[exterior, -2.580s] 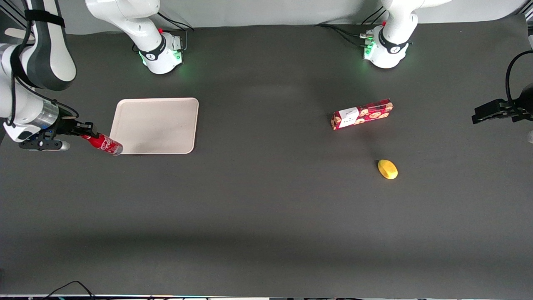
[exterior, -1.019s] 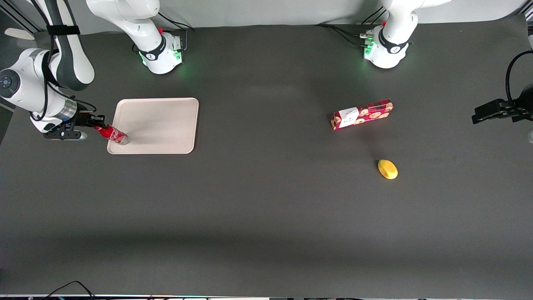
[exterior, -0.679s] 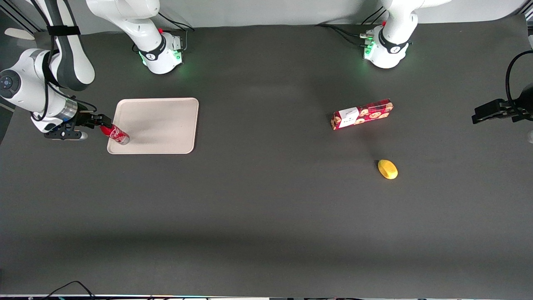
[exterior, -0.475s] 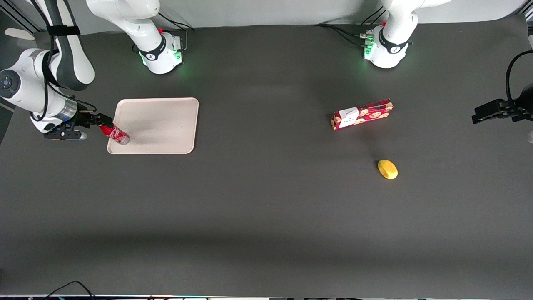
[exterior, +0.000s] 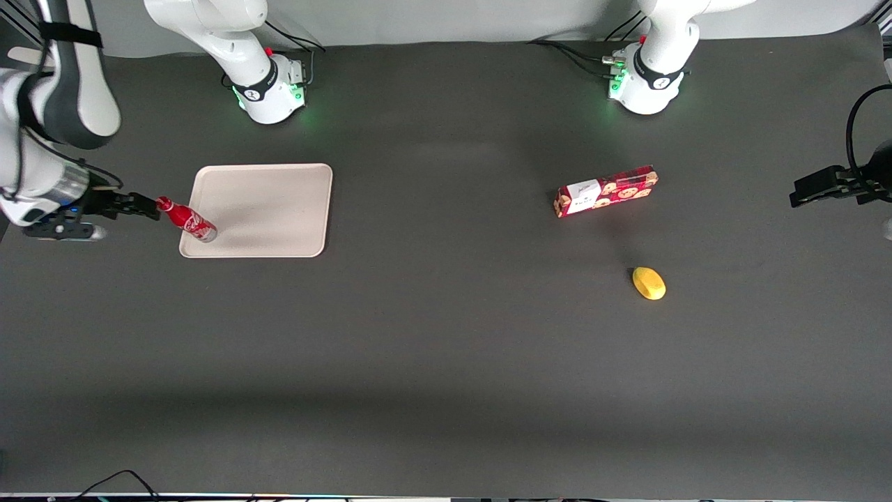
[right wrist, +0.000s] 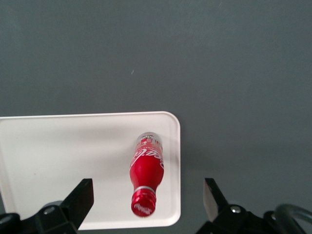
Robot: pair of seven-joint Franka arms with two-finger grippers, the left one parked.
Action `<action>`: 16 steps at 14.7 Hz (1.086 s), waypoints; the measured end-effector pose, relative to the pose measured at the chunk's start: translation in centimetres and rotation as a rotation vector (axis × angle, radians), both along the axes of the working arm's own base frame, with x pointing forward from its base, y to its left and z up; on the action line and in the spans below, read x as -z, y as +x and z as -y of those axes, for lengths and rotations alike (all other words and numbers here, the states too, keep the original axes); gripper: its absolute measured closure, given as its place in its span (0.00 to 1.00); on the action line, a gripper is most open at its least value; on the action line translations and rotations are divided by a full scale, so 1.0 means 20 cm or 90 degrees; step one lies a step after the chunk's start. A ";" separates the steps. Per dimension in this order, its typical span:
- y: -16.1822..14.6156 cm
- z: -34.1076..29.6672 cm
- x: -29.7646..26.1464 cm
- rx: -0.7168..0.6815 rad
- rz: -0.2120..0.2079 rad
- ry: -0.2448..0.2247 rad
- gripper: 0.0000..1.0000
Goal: Place coke bottle on tray
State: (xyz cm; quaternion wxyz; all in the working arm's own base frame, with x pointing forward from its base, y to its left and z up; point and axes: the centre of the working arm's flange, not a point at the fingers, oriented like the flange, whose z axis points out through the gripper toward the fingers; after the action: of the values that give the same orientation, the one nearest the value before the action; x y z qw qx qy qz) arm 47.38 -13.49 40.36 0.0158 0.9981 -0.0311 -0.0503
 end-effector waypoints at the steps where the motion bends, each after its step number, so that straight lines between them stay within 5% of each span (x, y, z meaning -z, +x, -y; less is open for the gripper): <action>1: 0.05 0.01 -0.14 0.001 0.008 -0.004 0.00; 5: 0.20 -0.03 -0.78 -0.015 0.062 -0.017 0.00; 9: 0.26 -0.13 -1.09 -0.030 0.129 -0.009 0.00; 16: 0.26 -0.28 -1.11 -0.027 0.109 -0.002 0.00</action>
State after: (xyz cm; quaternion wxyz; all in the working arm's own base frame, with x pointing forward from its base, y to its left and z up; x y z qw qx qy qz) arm 52.62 -7.94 62.54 0.0159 0.9992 -0.0112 0.0356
